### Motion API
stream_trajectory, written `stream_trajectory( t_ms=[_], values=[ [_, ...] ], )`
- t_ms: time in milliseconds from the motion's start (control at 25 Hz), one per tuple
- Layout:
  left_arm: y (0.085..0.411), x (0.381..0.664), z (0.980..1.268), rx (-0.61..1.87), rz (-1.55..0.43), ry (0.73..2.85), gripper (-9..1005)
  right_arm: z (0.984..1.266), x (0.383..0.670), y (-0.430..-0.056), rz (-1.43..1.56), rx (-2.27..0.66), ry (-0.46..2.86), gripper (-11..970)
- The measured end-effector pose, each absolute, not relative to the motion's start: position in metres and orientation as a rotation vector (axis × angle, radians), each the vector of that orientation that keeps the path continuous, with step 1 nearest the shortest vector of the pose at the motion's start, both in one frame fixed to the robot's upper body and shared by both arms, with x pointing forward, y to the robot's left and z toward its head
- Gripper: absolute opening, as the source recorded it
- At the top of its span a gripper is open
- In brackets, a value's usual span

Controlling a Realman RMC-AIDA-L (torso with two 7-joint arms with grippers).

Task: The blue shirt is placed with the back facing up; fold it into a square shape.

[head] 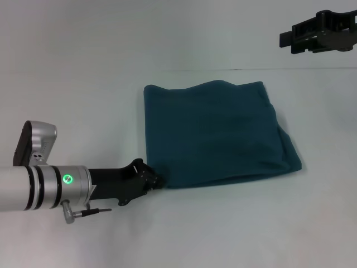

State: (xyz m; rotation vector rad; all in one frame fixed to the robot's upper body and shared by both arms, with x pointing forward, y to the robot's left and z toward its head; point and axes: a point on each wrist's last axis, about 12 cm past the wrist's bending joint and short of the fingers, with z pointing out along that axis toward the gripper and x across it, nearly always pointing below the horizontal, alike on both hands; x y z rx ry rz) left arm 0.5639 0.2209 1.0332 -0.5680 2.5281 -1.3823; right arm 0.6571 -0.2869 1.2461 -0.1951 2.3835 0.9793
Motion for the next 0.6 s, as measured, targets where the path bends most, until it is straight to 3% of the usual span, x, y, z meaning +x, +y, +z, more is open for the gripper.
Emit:
stream_trajectory(
  t_ms=[280,600],
  values=[
    [0.223,0.562,1.036,-0.516,-1.407,2.529,48,1.246,0.657,-0.288,0.982,-0.191,2.379,417],
    [0.265,0.537,1.037,-0.530,-1.424,2.509,46,1.240,0.653,-0.294,0.981,-0.166,2.392,419]
  ],
)
